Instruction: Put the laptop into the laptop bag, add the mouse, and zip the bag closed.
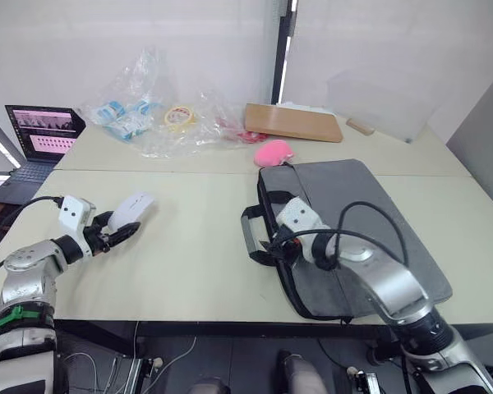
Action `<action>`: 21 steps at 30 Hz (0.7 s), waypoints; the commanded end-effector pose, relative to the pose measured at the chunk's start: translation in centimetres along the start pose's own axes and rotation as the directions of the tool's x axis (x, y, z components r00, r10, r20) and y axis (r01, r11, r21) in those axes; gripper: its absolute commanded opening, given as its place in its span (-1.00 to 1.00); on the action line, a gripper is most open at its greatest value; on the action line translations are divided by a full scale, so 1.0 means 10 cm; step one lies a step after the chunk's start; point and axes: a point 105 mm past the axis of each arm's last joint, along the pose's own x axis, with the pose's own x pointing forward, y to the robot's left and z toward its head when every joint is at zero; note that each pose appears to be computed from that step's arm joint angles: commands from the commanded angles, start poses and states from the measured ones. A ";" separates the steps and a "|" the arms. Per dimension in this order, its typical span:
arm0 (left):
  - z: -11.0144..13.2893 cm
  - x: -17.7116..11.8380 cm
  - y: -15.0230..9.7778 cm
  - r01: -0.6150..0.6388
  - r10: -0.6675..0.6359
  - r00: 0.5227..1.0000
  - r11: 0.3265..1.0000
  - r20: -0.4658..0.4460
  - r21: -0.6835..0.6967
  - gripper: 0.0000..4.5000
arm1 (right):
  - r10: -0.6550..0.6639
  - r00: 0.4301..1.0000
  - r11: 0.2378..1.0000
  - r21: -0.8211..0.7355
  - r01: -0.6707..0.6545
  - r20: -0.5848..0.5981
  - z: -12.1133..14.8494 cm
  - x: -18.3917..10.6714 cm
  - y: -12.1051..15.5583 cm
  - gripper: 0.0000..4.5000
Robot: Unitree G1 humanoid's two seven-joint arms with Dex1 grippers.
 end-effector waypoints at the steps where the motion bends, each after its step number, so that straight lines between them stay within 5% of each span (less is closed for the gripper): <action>1: 0.21 -0.03 0.01 -0.019 0.018 0.998 0.999 0.062 0.026 0.24 | -0.117 0.991 0.991 -0.069 0.112 -0.068 -0.03 -0.02 -0.19 1.00; 4: 0.22 -0.05 -0.02 -0.021 0.020 0.998 1.000 0.064 0.021 0.24 | -0.113 0.987 0.994 -0.005 0.113 -0.118 -0.09 -0.04 -0.20 1.00; 9: 0.21 -0.09 -0.07 -0.024 0.023 0.998 1.000 0.059 0.014 0.24 | -0.103 0.983 0.989 0.092 0.118 -0.154 -0.14 -0.06 -0.22 0.42; 10: 0.20 -0.10 -0.07 -0.025 0.024 0.998 1.000 0.056 0.012 0.24 | -0.100 0.982 0.987 0.111 0.118 -0.158 -0.15 -0.07 -0.22 0.16; 18: 0.24 -0.15 -0.19 0.007 -0.009 0.999 1.000 0.052 0.028 0.24 | -0.065 0.991 0.954 0.283 0.097 -0.120 -0.07 -0.17 -0.33 -0.99; 21: 0.27 -0.12 -0.27 0.044 -0.045 0.998 0.999 0.050 0.030 0.24 | -0.034 0.997 0.948 0.313 0.056 -0.076 0.02 -0.22 -0.38 -0.99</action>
